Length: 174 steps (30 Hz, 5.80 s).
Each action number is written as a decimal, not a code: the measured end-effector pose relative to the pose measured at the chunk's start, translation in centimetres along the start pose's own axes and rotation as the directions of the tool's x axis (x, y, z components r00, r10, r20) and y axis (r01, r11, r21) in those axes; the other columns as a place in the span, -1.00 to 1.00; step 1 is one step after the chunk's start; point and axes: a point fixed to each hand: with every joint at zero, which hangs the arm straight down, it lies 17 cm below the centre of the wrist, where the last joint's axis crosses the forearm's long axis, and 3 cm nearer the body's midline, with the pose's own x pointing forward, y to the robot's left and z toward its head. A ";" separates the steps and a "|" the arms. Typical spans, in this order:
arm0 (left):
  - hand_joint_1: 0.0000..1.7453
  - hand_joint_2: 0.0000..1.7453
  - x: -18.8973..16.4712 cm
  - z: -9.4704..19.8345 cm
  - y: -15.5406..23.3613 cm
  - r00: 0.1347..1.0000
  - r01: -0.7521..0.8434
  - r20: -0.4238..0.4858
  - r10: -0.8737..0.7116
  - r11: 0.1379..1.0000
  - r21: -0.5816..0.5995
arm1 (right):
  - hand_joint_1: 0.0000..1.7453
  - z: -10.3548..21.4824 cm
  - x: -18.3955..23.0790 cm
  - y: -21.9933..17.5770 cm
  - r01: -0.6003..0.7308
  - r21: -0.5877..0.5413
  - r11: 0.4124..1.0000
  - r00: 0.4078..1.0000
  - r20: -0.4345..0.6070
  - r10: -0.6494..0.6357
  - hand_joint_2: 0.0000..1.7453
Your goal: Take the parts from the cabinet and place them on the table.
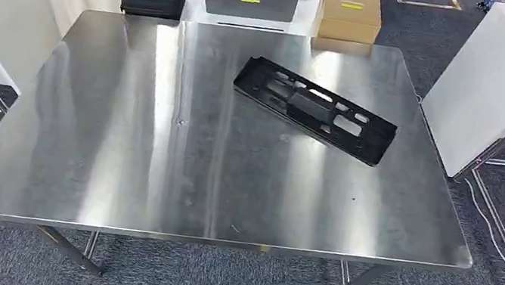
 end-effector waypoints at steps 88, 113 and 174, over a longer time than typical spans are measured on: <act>-1.00 -1.00 -1.0 -0.7 2.1 0.995 -0.099 -0.024 0.099 0.995 0.003 | -1.00 16.9 25.6 -31.5 0.647 -0.316 0.693 0.426 0.905 0.015 -1.00; -1.00 -1.00 -1.0 -0.8 2.9 0.994 -0.108 -0.013 0.108 0.993 0.042 | -1.00 11.2 13.1 -18.8 0.493 -0.523 0.696 0.730 0.683 -0.004 -1.00; -1.00 -1.00 -0.6 -0.9 1.6 0.994 0.109 0.016 -0.108 0.992 -0.064 | -1.00 46.1 -9.0 49.4 -0.170 0.725 0.667 0.982 0.180 0.055 -1.00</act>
